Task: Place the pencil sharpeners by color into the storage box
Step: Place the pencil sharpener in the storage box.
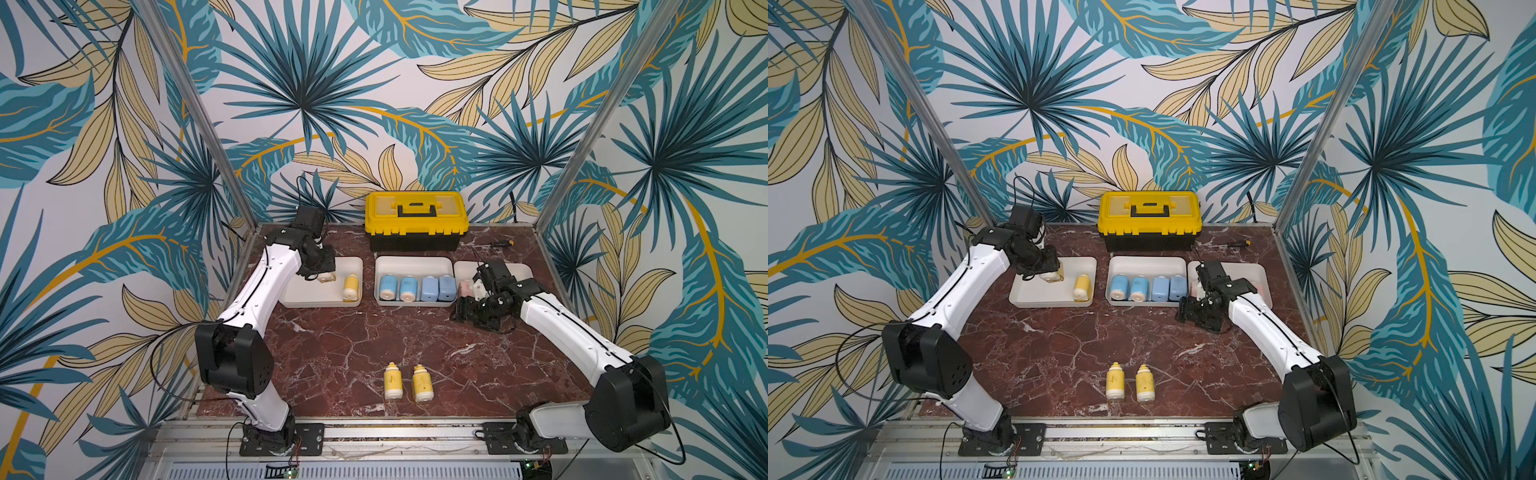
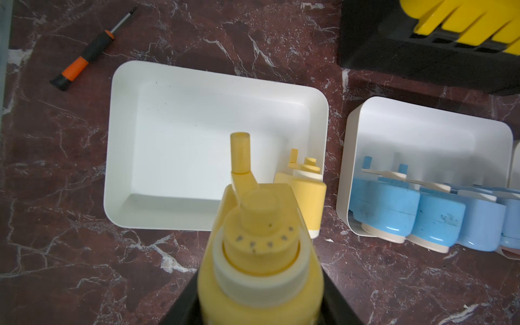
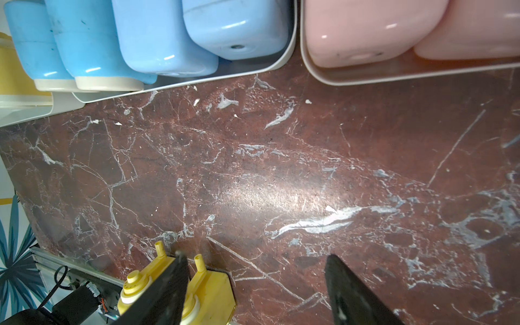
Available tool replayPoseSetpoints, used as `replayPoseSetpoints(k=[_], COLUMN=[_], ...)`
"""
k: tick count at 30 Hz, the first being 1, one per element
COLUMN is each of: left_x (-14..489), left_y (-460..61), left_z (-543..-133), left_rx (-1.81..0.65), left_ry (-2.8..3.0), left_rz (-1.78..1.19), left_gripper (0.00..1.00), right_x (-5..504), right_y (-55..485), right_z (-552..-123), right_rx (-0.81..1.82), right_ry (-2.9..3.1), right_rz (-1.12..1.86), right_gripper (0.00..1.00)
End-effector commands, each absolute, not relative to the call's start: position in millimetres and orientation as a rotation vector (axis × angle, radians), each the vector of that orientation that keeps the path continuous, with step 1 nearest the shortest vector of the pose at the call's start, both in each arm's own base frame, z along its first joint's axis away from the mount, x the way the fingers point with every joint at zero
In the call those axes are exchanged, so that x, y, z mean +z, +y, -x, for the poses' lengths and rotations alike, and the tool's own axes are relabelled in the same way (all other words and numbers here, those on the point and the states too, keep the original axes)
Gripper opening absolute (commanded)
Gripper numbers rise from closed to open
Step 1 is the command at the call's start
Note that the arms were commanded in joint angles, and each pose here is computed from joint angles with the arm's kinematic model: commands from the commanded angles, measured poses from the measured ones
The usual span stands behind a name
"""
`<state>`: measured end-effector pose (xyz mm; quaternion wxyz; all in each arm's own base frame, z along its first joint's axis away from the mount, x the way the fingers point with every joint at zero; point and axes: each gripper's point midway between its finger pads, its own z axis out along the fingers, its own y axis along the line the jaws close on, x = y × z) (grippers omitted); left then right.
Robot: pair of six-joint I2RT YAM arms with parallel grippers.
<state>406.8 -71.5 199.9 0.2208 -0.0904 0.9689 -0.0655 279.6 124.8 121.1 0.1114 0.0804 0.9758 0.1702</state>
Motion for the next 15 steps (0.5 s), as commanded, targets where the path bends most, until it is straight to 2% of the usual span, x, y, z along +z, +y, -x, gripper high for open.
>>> replayPoseSetpoints(k=[1,7,15], left_x=[197.2,159.1,124.1], left_y=[-72.9,-77.6,-80.2], left_z=[-423.4,-436.0,-430.9], left_rx=[-0.211,-0.208,-0.218], left_ry=[2.681,2.771,2.862], left_rz=[0.177,0.152,0.153], left_gripper=[0.35,0.34,0.33], right_x=[115.7,112.3,111.1], right_y=[122.1,122.7,124.8], right_z=[-275.0,-276.3,-279.6], right_rx=[0.471,0.466,0.475], right_ry=[2.911,2.923,2.927], right_rz=[-0.231,-0.233,-0.231], right_gripper=[0.78,0.78,0.78])
